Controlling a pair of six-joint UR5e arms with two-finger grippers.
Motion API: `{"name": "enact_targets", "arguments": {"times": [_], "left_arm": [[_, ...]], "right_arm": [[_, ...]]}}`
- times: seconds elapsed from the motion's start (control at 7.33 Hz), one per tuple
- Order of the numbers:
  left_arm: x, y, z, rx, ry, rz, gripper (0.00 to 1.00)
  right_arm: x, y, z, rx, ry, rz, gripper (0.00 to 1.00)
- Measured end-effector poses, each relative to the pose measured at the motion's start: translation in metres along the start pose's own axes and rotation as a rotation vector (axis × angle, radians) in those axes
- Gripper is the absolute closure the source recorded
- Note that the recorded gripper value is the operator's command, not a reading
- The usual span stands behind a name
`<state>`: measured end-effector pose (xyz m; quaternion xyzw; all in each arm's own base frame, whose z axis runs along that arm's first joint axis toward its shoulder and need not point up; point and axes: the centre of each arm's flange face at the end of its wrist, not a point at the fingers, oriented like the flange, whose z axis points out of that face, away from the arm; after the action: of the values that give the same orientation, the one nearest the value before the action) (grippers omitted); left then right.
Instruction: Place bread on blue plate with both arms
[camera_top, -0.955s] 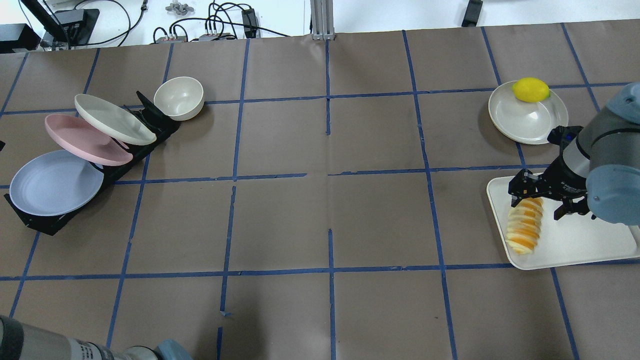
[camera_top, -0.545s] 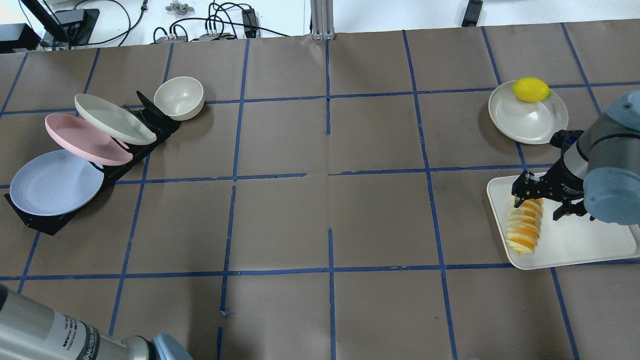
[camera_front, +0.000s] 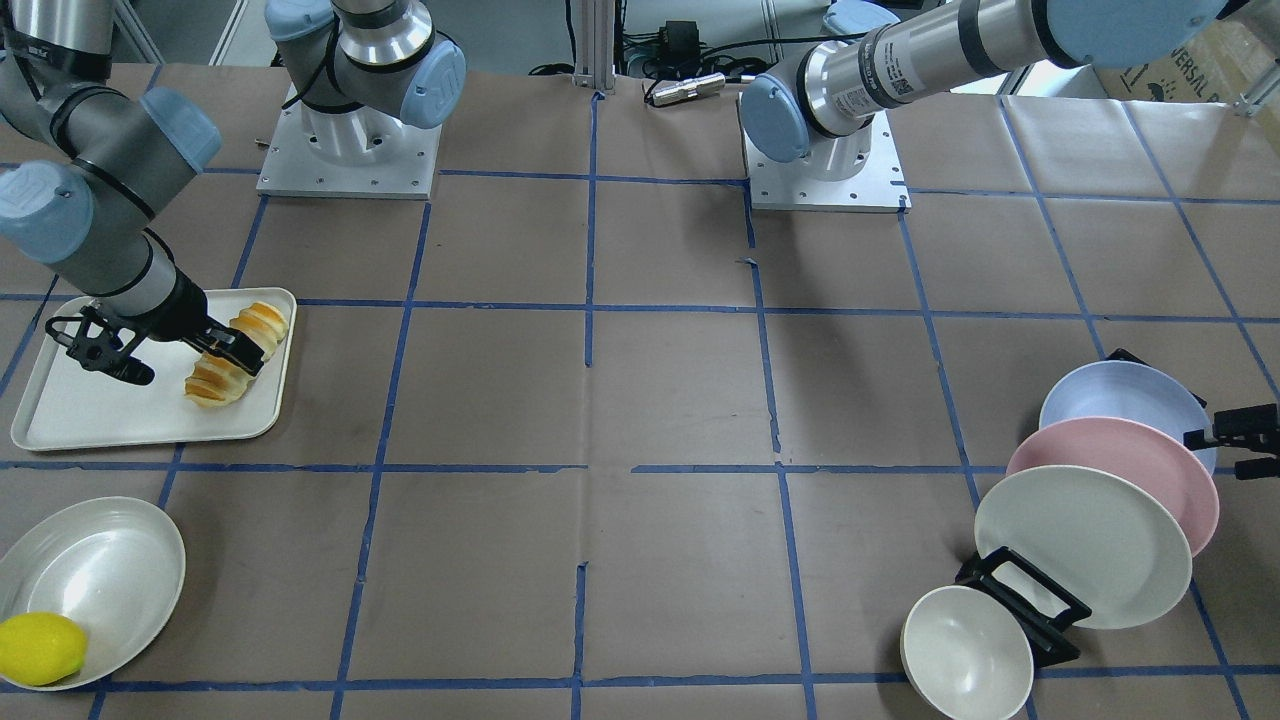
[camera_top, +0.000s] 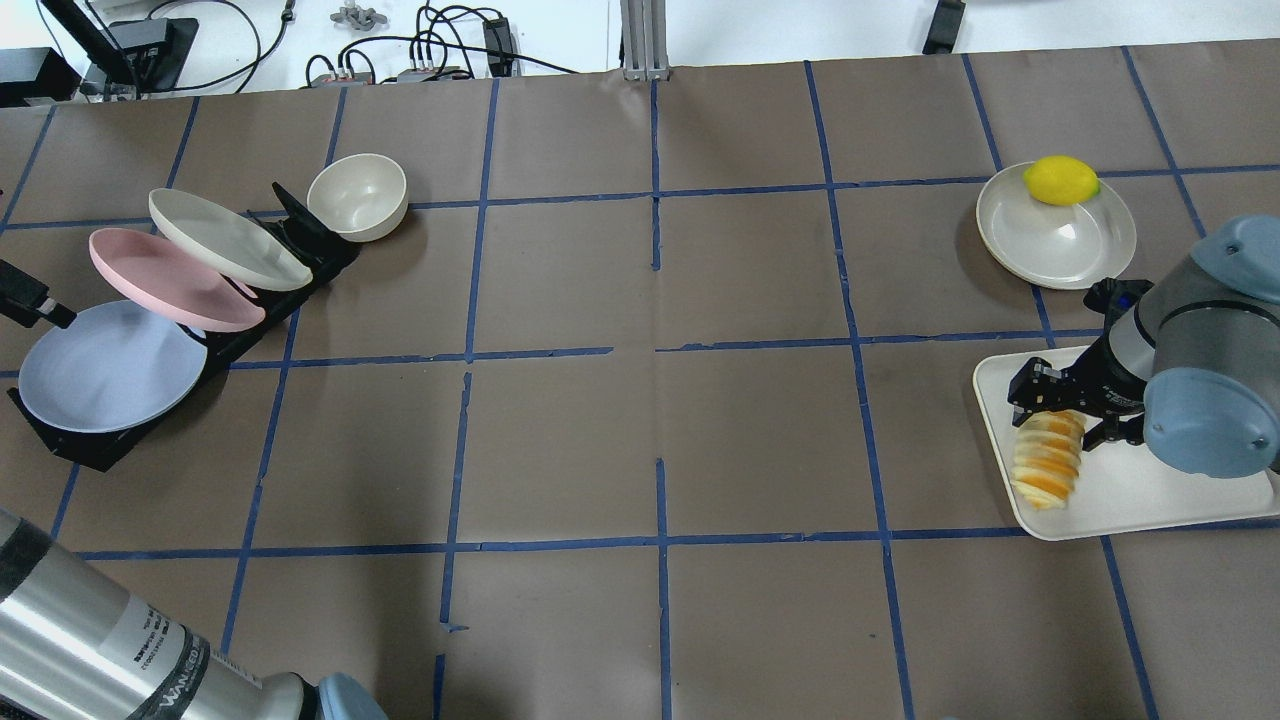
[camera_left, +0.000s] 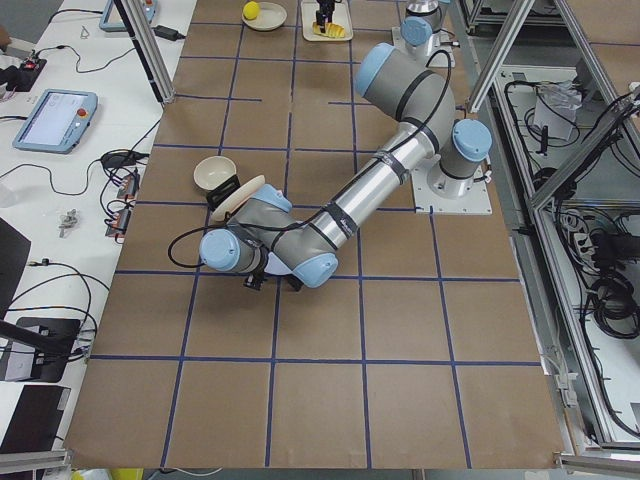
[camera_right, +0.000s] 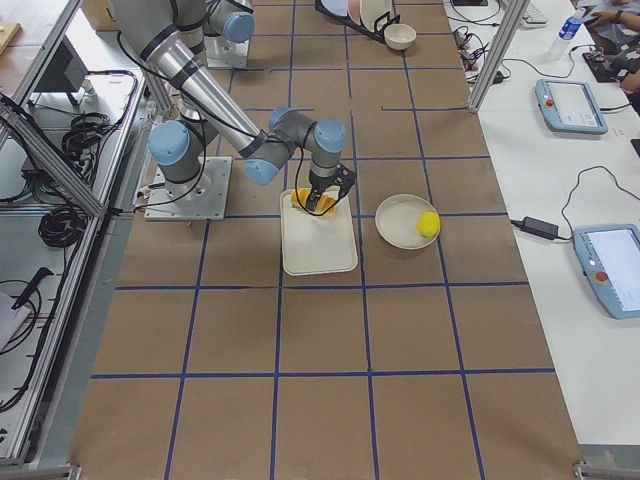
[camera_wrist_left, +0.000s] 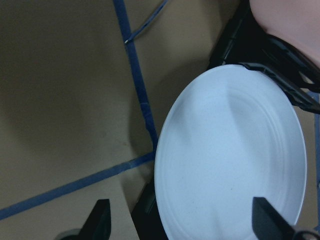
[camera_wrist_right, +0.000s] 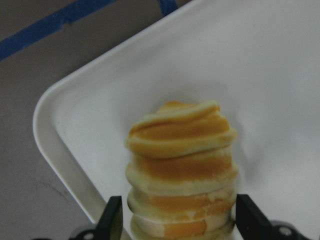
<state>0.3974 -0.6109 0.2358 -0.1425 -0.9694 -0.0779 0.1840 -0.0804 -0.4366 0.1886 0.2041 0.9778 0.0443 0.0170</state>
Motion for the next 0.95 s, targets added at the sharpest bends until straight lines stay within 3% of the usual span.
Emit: {"name": "enact_targets", "arguments": {"times": [0.14,0.55,0.68,0.95], "left_arm": [[0.002,-0.002,0.010,-0.012,0.015,0.004,0.02],[-0.005,0.000,0.019,-0.030,0.020,0.007,0.08],[-0.014,0.002,0.025,-0.035,0.027,0.005,0.20],[-0.023,0.005,0.029,-0.036,0.033,0.001,0.64]], "right_arm": [[0.000,0.000,0.001,0.004,-0.002,-0.004,0.94],[0.000,0.000,0.000,0.011,-0.001,-0.029,0.95],[0.000,0.000,0.000,0.013,0.000,-0.033,0.95],[0.000,-0.001,-0.002,0.020,0.001,-0.036,0.94]]}}
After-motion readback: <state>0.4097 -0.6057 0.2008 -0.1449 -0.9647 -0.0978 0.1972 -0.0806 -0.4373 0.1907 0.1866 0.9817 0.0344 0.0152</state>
